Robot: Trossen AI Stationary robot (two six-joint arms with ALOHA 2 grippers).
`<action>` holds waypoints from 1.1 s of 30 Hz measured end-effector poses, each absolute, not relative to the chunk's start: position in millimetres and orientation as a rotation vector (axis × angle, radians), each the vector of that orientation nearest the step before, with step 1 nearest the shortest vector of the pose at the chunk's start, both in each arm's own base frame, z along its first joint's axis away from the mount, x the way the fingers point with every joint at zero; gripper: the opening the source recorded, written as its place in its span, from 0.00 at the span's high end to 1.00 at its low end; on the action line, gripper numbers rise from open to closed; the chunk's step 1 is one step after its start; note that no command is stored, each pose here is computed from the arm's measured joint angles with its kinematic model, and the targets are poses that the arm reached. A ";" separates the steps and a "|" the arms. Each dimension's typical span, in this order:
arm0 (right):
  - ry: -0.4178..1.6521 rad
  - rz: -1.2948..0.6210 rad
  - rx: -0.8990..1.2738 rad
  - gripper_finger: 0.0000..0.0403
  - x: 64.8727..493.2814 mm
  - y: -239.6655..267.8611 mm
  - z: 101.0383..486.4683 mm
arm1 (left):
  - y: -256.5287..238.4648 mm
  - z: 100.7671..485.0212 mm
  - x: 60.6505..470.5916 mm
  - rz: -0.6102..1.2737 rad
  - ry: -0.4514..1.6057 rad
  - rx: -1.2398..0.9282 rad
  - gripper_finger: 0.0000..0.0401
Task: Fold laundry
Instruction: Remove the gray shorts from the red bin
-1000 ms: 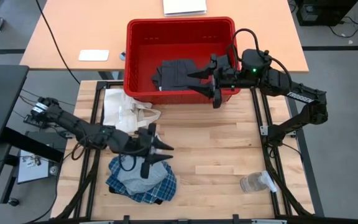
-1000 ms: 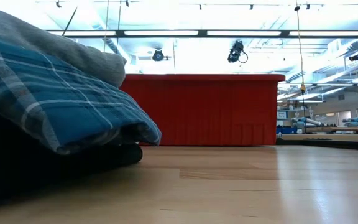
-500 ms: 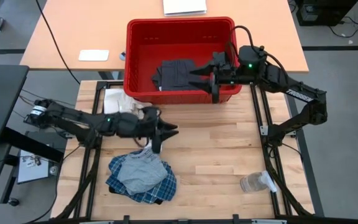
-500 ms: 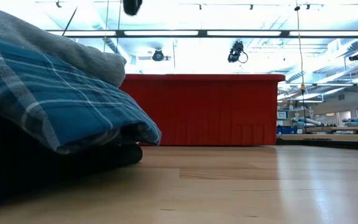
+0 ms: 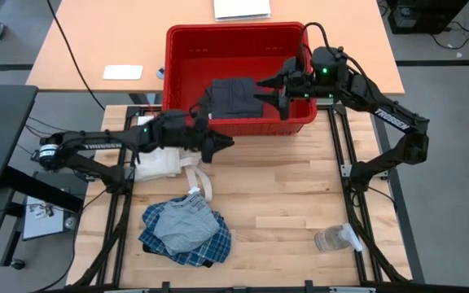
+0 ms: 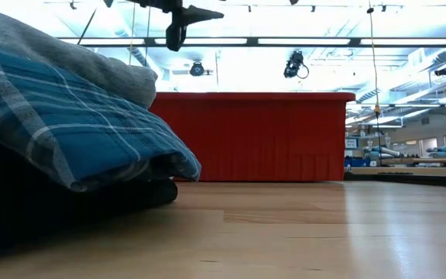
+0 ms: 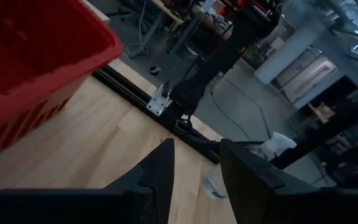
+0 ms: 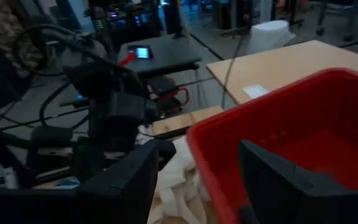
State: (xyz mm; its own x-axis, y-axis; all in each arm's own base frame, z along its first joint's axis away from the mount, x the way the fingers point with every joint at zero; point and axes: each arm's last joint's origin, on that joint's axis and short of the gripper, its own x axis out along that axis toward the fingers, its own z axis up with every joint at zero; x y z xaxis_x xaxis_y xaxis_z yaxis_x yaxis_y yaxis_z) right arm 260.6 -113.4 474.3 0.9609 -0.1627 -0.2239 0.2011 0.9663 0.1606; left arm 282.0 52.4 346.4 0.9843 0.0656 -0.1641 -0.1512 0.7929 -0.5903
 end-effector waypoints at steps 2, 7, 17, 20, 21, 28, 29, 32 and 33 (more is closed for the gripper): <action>0.217 -0.214 0.187 0.44 260.9 -123.0 471.7 | 65.5 353.9 279.7 0.125 0.118 -0.646 0.67; 0.260 -0.242 0.221 0.44 265.3 -152.7 457.4 | 100.7 370.3 273.5 0.207 0.134 -0.616 0.67; 0.312 -0.296 0.281 0.44 278.3 -210.5 423.4 | 167.0 364.7 267.0 0.334 0.199 -0.743 0.67; 0.328 -0.332 0.304 0.44 279.0 -227.6 412.7 | 180.5 356.4 266.9 0.362 0.211 -0.785 0.67; 0.338 -0.342 0.313 0.44 279.8 -233.3 408.0 | 184.9 352.9 267.1 0.372 0.218 -0.797 0.67; 0.429 -0.399 0.397 0.44 290.2 -271.8 365.3 | 211.8 330.1 268.8 0.417 0.258 -0.867 0.67; 0.442 -0.406 0.411 0.44 291.5 -276.6 358.8 | 215.4 327.3 268.5 0.428 0.261 -0.878 0.67; 0.478 -0.424 0.450 0.42 293.2 -289.5 341.8 | 225.0 321.1 266.6 0.453 0.263 -0.895 0.67; 0.488 -0.433 0.460 0.41 292.9 -294.0 336.6 | 228.7 319.0 265.6 0.463 0.263 -0.896 0.67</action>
State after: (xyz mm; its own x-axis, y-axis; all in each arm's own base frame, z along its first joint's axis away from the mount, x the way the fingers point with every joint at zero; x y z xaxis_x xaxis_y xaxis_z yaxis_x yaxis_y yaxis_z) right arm 292.9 -294.0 336.6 0.7983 -0.2816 -0.5325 0.4946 0.8109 0.3127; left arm 265.6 228.7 319.0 0.8707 0.2758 -0.4072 -0.4909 0.5356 -0.6871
